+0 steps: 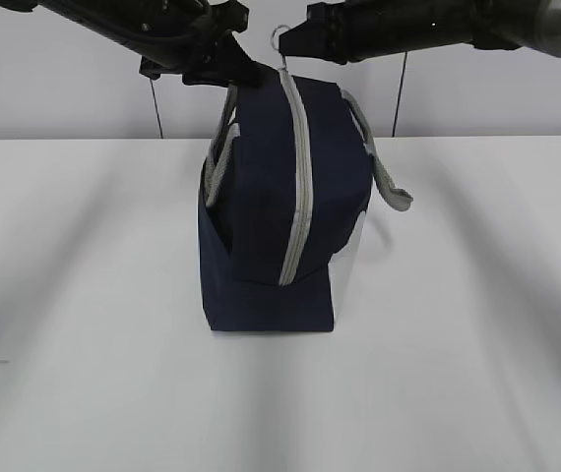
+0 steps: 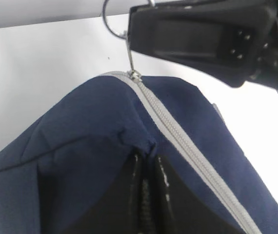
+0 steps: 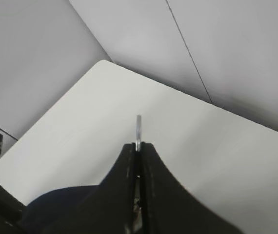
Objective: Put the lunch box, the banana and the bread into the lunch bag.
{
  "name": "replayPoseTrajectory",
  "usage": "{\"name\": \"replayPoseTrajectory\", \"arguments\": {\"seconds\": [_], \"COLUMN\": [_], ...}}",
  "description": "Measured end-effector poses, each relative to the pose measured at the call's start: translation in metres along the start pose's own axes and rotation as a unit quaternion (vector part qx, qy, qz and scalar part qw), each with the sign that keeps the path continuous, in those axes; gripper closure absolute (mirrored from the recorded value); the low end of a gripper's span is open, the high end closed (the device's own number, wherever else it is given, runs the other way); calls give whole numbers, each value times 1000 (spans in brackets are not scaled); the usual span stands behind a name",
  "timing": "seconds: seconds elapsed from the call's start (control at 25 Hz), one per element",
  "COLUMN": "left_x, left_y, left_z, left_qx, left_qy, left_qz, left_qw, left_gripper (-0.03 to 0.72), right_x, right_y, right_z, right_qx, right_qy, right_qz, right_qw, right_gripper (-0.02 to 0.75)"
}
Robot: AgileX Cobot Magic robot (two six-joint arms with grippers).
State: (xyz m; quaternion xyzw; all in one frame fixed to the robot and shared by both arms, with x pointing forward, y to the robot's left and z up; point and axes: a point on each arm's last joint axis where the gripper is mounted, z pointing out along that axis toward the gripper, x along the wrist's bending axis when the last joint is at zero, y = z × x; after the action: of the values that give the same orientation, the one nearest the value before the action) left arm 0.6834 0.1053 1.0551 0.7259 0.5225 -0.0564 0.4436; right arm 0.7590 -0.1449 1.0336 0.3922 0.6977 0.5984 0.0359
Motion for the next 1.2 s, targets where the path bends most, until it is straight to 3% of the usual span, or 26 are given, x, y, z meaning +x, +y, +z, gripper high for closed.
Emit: {"name": "replayPoseTrajectory", "arguments": {"seconds": [0.2,0.64,1.2], "left_x": [-2,-17,-26], "left_y": [-2,1,-4], "left_z": [-1,-20,-26], "left_qx": [11,19,43], "left_qy": [-5,-17,-46], "left_qz": [13,88,114], "left_qw": [1000,996,992], "left_gripper": [678,678,679], "right_x": [-6,-9,-4], "right_y": [7,2,4], "right_z": [-11,-9,-9], "right_qx": [-4,5,-11], "right_qy": [3,12,48], "right_qz": [36,50,45], "right_qw": [999,999,998], "right_gripper": [732,732,732]}}
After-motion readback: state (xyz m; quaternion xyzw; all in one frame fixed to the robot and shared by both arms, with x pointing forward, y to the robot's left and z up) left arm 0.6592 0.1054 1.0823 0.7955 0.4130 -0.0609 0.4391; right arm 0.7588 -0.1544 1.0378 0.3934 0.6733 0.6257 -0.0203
